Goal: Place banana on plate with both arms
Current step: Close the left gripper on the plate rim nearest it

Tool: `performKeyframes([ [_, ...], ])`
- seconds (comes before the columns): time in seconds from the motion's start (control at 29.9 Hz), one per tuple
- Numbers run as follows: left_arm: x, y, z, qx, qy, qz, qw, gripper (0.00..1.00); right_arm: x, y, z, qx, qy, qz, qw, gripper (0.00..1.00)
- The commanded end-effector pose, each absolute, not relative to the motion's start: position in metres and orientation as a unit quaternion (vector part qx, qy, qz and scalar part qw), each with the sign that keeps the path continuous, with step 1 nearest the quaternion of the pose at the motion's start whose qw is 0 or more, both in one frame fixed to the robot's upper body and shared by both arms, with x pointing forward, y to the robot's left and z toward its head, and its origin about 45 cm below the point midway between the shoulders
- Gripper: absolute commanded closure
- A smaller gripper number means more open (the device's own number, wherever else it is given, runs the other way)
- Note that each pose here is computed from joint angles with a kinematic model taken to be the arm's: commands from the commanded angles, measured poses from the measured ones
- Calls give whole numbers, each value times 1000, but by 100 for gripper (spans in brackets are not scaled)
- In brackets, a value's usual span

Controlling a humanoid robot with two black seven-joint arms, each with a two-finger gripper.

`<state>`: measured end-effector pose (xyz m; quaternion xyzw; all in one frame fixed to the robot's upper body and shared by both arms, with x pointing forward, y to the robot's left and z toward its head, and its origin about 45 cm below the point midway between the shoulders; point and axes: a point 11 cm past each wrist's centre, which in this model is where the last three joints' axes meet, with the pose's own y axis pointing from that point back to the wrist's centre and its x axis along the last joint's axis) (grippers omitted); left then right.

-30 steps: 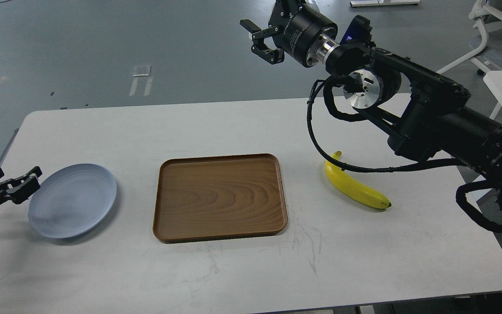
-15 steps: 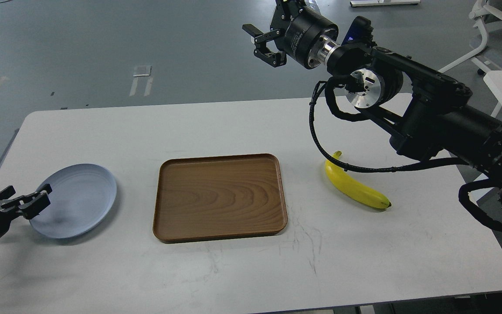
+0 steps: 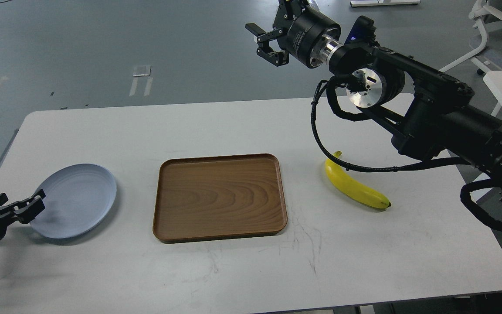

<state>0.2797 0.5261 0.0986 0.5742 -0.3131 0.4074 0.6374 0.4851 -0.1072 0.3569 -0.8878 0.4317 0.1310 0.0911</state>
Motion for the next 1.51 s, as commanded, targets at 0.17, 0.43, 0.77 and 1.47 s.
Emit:
performKeyframes([
  [0.17,287,518,100,565,-318,410,642,3,485,-108,357,-888,432,131,90,0],
  [0.43,282,515,94,564,-312,406,647,2,485,-109,354,-887,434,132,89,0],
  [0.77,282,513,92,563,-310,406,650,2,485,-109,354,-887,434,132,88,0],
  [1.47,280,509,86,563,-296,400,660,13,484,-109,349,-886,435,136,87,0],
])
